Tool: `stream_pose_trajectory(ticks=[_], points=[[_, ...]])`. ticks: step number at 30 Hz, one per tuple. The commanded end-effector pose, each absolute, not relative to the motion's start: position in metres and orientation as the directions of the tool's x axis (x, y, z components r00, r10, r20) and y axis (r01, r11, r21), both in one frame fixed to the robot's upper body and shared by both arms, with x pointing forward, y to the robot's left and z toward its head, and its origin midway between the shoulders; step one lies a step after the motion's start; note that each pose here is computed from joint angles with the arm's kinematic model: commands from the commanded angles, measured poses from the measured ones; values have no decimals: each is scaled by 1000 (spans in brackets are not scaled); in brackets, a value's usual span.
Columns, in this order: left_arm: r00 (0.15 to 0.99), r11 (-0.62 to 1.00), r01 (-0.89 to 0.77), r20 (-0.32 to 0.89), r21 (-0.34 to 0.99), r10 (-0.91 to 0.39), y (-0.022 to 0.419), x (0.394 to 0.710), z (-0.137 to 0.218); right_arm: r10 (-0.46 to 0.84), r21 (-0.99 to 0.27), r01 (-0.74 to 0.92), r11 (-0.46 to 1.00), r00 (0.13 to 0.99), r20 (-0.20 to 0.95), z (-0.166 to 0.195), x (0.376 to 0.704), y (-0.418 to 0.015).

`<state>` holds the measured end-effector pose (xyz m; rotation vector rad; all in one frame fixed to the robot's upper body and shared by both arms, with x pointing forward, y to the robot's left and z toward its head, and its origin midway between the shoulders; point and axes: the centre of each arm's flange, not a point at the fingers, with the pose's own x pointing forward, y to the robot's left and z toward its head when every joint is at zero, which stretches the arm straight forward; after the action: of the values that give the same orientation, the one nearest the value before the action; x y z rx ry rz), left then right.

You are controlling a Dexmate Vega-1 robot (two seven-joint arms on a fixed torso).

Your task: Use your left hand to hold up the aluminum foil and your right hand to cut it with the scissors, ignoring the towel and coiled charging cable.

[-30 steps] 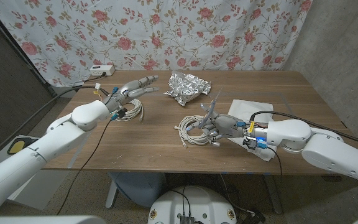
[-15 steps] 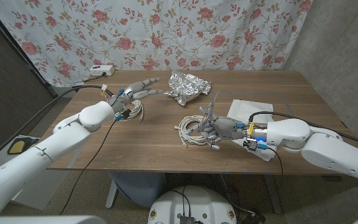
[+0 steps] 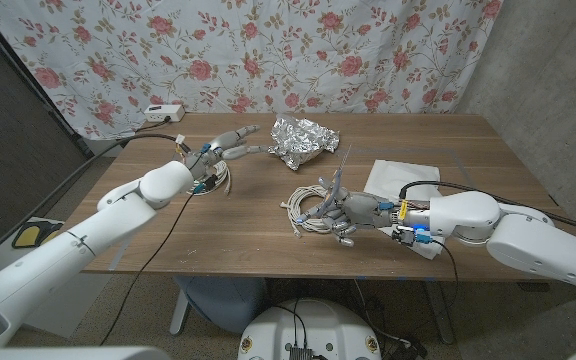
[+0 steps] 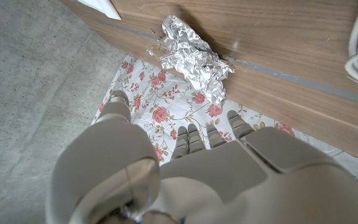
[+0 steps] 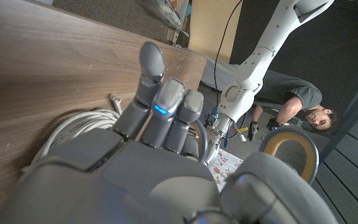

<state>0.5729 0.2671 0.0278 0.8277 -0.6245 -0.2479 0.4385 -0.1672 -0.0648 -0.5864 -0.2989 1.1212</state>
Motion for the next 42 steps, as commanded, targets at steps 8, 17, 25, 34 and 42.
stream_pose_trajectory(ticks=[8,17,25,34,42], points=[[814,634,-73,413,770,-408,250,583,25,909,-581,-761,289,409,-82,-69,435,-161],[820,617,-67,396,784,-413,234,595,11,912,-582,-762,284,402,-80,-69,435,-160],[817,642,-65,410,764,-405,229,604,7,909,-581,-760,292,410,-79,-69,435,-162],[823,538,-121,387,834,-416,222,607,11,906,-577,-758,303,417,-72,-70,437,-164],[830,499,-115,359,859,-427,219,616,5,908,-579,-760,296,413,-78,-68,438,-163]])
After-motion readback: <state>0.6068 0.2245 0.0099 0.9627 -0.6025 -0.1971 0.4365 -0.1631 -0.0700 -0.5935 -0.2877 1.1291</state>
